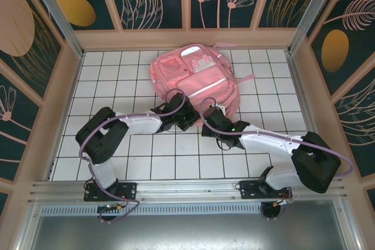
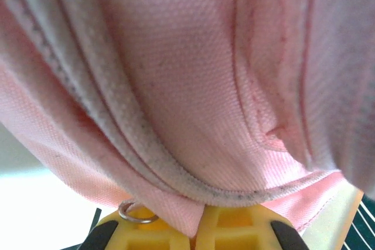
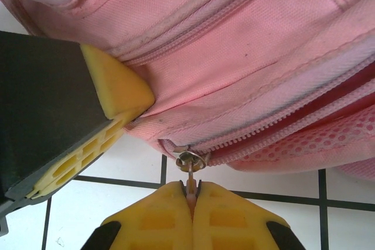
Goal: Pack the student bag
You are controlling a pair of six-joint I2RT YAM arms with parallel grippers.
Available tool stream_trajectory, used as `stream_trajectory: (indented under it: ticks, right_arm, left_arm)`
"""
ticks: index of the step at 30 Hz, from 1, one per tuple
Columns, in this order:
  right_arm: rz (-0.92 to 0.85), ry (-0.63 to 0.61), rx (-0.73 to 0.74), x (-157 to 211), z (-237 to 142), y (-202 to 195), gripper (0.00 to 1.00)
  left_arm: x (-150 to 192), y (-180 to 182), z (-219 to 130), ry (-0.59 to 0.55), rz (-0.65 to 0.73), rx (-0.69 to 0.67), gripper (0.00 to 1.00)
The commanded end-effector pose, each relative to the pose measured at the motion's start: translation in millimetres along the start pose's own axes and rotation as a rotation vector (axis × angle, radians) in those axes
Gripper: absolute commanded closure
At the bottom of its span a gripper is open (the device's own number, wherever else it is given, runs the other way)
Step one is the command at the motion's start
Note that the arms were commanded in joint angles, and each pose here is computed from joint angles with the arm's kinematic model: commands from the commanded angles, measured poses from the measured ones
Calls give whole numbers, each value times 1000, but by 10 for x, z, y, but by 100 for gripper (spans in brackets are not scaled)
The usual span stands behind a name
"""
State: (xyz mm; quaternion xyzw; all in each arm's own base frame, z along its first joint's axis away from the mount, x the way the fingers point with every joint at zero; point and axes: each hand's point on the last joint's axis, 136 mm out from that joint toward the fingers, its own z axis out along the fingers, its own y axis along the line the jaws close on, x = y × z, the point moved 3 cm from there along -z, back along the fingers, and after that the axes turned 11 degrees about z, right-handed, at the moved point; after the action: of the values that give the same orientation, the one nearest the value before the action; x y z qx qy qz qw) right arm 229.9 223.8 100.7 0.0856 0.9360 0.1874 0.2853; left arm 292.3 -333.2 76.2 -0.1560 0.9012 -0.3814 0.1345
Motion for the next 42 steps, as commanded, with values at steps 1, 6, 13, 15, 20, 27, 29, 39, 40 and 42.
stream_trajectory:
  ticks: [1, 6, 13, 15, 20, 27, 29, 39, 40, 42]
  right_arm:
    - [11, -55, -12, -112, -128, 59, 100]
    - [30, -59, 30, -128, -140, -156, 100]
    - [50, -65, 40, -223, -157, -276, 100]
    - [54, -59, 3, -245, -159, -194, 100]
    - [64, -34, -71, -229, -107, 26, 100]
    - [47, -15, -121, -154, -43, 263, 100]
    - [44, -15, -132, -143, -38, 297, 100]
    - [28, -3, -161, -81, 0, 388, 100]
    - [26, -2, -162, -71, 0, 391, 100]
    - [21, -1, -165, -59, -3, 399, 100]
  left_arm:
    - [-35, 588, -72, -51, -68, -191, 100]
    - [-285, 917, -466, -155, -92, -267, 100]
    - [-765, 1416, -1078, -276, -106, -357, 100]
    - [-912, 1486, -1167, -264, -111, -352, 100]
    - [-1236, 1281, -1314, -260, -16, -383, 100]
    - [-995, 946, -1349, -188, -72, -220, 41]
    - [-822, 815, -1308, -151, -80, -174, 40]
    - [-124, 51, -777, 7, -116, -3, 37]
    - [-115, 5, -731, 9, -112, -4, 36]
    - [-94, -47, -606, 20, -114, -17, 33]
